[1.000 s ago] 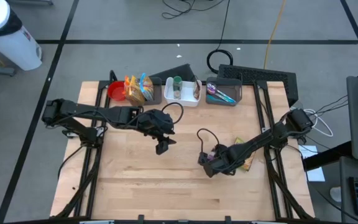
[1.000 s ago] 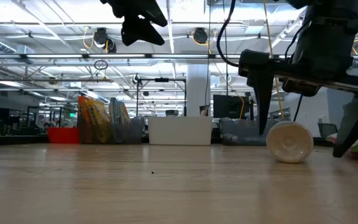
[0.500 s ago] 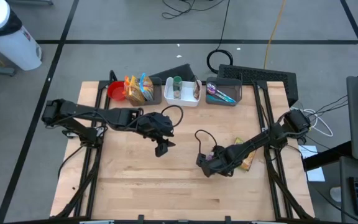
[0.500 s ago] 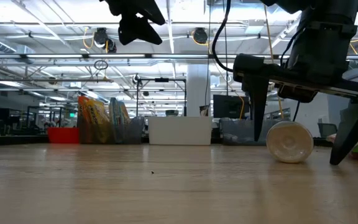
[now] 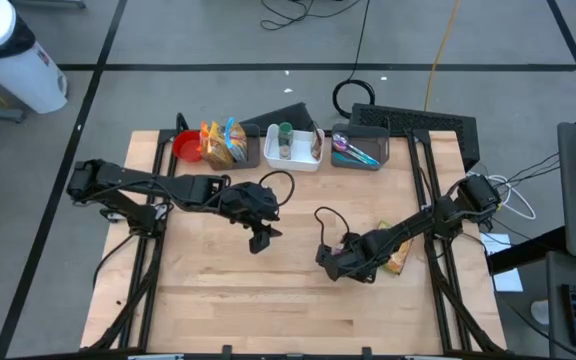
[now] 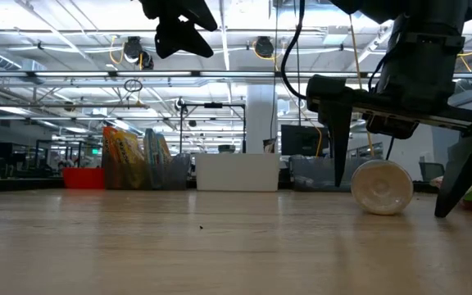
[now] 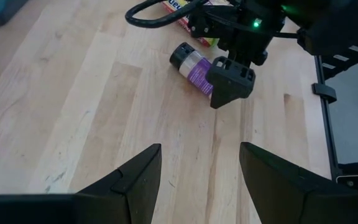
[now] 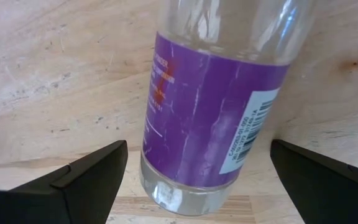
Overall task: Pick & Place Food Item
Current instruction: Put the purple seasoning bottle into the white bin
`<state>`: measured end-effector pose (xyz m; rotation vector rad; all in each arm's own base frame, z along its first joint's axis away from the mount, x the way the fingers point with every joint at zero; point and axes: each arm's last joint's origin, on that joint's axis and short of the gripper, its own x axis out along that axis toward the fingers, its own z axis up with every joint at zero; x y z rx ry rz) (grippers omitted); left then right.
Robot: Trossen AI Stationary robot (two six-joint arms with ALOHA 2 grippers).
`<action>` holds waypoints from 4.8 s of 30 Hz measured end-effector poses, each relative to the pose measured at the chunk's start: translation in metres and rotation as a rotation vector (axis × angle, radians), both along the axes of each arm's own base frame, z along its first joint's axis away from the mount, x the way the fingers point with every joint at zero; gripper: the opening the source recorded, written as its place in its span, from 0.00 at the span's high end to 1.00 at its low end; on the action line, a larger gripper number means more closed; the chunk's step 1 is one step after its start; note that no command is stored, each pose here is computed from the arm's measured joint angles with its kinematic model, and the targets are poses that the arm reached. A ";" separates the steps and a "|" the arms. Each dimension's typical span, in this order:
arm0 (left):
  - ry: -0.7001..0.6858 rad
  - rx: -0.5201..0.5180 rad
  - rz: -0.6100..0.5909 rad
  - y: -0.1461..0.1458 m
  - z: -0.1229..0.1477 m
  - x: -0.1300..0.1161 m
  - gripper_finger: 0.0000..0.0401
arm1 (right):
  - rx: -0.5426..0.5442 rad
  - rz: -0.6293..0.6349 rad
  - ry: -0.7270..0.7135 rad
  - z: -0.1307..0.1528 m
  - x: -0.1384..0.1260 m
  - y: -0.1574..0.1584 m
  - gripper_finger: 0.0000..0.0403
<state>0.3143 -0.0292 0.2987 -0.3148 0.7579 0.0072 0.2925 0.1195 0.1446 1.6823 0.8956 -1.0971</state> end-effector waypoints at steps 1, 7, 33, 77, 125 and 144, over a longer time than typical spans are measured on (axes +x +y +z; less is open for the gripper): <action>0.000 0.000 0.000 0.000 0.000 0.000 0.44 | 0.000 0.000 0.000 0.000 0.000 0.000 0.02; 0.000 0.000 0.000 0.000 0.000 0.000 0.44 | -0.001 0.004 0.000 0.000 0.000 0.000 0.02; -0.001 0.011 0.014 0.001 0.000 0.000 0.44 | 0.020 0.006 0.018 -0.002 -0.001 0.001 0.35; -0.147 -0.175 0.050 0.045 0.012 0.010 0.44 | -0.553 0.309 -0.354 0.087 -0.020 -0.026 0.52; -0.842 -0.384 0.003 0.053 0.018 0.082 0.44 | -1.054 0.707 -0.750 0.188 -0.046 -0.097 0.52; -0.767 -0.328 0.023 0.042 0.014 0.084 0.44 | -0.908 0.728 -0.771 0.178 -0.037 -0.112 0.52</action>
